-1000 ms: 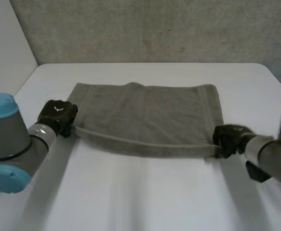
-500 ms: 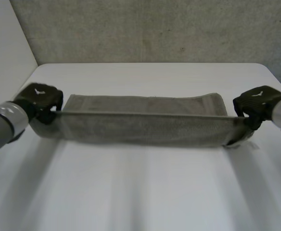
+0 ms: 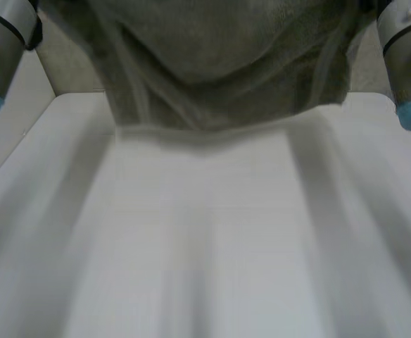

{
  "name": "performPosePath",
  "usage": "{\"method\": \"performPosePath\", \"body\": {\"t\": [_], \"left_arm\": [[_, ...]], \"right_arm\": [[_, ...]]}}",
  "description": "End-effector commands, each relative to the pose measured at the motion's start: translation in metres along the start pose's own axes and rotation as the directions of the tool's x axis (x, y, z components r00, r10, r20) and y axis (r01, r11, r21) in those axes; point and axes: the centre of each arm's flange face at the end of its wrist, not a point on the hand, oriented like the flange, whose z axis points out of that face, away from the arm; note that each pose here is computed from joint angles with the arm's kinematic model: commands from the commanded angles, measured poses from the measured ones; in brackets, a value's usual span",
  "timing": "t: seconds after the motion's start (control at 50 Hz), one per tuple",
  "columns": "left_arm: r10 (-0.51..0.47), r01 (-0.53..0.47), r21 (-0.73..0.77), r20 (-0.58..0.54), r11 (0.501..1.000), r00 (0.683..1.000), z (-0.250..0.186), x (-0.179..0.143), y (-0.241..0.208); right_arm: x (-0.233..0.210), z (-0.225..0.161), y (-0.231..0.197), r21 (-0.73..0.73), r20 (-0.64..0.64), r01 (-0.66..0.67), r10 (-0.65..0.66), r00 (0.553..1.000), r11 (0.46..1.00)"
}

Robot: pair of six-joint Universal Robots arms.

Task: Fold the towel.

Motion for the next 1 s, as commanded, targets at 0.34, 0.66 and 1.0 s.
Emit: {"method": "performPosePath", "body": {"t": [0.34, 0.66, 1.0], "left_arm": [[0.104, -0.257, -0.587, -0.283, 0.768, 0.954, -0.159, 0.022, 0.196], [0.15, -0.22, -0.524, -0.172, 0.823, 0.973, -0.154, -0.006, 0.14], [0.111, -0.199, -0.574, -0.185, 0.794, 0.976, -0.167, 0.001, 0.164]], "right_arm": [[-0.094, -0.137, 0.139, -0.455, 0.583, 0.273, 0.052, 0.811, 0.848], [-0.076, -0.156, 0.139, -0.727, 0.282, -0.108, 0.438, 0.853, 0.678], [-0.084, -0.172, 0.168, -0.809, 0.147, -0.139, 0.424, 0.893, 0.572]]}}
